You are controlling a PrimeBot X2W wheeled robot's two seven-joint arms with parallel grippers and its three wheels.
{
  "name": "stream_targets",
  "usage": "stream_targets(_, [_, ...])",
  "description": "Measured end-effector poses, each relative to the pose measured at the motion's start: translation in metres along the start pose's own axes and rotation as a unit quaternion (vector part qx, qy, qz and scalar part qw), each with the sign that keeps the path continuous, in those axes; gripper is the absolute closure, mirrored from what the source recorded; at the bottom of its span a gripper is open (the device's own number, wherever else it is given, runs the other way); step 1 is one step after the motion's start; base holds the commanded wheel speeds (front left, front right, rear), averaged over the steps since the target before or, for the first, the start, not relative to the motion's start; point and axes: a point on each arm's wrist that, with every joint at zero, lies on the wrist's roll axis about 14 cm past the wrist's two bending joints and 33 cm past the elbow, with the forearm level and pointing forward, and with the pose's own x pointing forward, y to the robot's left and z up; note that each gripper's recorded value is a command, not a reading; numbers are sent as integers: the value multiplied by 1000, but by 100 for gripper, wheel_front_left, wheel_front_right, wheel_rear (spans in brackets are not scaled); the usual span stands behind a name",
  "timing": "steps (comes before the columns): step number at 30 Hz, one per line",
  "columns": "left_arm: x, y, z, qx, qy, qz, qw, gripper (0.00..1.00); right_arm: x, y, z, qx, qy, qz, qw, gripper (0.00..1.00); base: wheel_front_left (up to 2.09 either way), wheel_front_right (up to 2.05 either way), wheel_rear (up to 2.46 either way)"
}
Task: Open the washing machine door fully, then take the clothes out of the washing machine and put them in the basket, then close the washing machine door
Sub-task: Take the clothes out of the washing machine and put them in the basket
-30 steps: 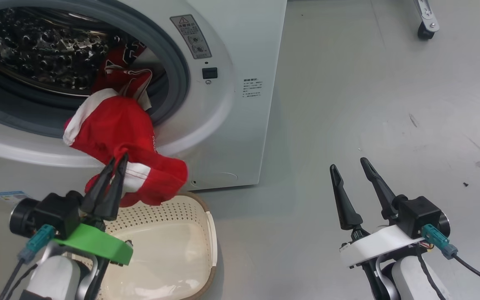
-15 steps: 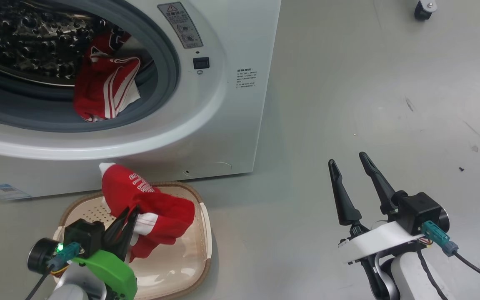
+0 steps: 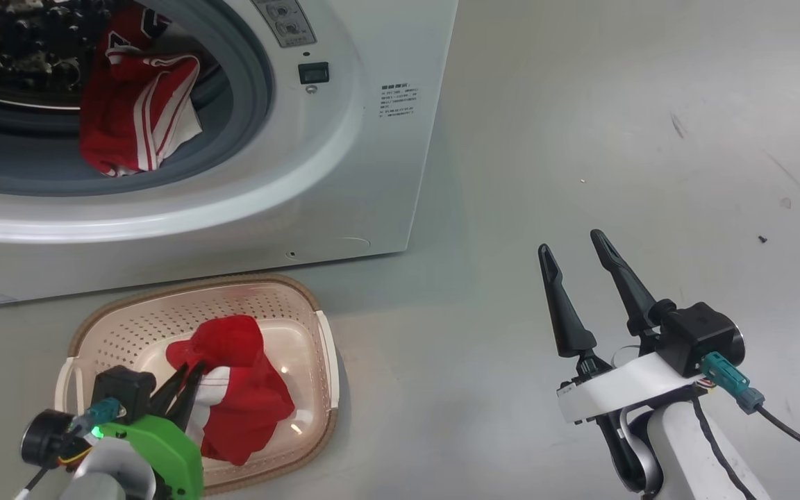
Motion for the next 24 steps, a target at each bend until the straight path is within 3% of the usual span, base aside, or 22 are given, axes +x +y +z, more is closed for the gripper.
stream_targets(13, [41, 14, -16, -11, 41, -1, 999, 100, 10, -19, -23, -7, 30, -27, 999, 0, 0, 0, 0])
stream_targets(24, [46, 44, -54, -69, 95, 54, 992, 100, 21, -28, -31, -19, 37, -35, 999, 0, 0, 0, 0])
